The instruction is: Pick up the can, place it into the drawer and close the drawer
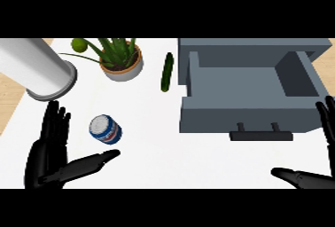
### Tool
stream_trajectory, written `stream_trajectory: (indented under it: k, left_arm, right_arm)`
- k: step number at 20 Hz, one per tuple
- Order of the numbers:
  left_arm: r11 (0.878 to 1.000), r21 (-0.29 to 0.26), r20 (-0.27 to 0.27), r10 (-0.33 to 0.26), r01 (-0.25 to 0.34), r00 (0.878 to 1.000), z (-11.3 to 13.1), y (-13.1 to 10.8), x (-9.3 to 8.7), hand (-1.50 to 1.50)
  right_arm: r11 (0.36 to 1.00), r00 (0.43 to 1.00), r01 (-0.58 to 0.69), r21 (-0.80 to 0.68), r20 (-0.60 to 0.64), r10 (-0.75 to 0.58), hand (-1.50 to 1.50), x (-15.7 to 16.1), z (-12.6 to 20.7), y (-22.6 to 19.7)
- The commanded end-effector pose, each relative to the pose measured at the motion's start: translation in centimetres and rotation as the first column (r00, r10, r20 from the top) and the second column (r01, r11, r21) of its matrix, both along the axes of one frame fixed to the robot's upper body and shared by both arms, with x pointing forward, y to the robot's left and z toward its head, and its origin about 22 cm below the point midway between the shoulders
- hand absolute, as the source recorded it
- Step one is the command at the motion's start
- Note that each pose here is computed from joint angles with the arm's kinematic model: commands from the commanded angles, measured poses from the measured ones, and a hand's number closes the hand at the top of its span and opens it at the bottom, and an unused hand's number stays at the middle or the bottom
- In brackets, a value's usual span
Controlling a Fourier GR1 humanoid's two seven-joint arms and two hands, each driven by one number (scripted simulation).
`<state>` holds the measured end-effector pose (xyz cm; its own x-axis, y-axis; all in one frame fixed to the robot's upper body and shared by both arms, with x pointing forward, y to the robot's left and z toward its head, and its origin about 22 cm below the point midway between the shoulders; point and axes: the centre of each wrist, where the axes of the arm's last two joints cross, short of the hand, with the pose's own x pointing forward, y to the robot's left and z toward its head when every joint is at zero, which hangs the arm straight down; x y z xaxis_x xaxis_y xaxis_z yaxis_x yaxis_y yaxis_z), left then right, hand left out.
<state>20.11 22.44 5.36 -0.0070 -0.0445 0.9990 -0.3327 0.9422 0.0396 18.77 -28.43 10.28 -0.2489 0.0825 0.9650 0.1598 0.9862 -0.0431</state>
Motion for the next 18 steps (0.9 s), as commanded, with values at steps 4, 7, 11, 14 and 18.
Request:
stream_trajectory:
  k: [4,7,11,14,18]
  left_arm:
    - [1.000,0.014,-0.041,0.020,-0.019,0.999,-4.8,-1.1,-0.1,-1.50]
    - [0.998,0.029,-0.043,0.051,-0.050,0.998,-6.4,-0.1,-0.7,-1.50]
    - [0.996,0.032,-0.064,0.085,-0.083,0.994,-8.1,0.3,1.6,-1.50]
    - [0.995,0.001,-0.070,0.097,-0.097,0.993,-11.1,1.1,-1.3,-1.50]
    - [0.996,-0.014,-0.085,0.082,-0.083,0.993,-12.3,1.4,1.0,-1.50]
  right_arm:
    - [1.000,1.000,-0.002,0.002,-0.015,0.002,-1.50,-0.3,2.3,0.8]
    - [1.000,1.000,-0.012,-0.020,0.011,0.012,-1.50,-1.7,1.2,-0.8]
    - [1.000,1.000,-0.005,-0.021,0.014,0.005,-1.50,-2.7,2.2,-0.1]
    - [1.000,1.000,0.016,-0.005,0.007,-0.016,-1.50,-1.7,1.1,-0.2]
    - [1.000,1.000,0.008,0.000,0.007,-0.008,-1.50,-2.3,3.1,-0.9]
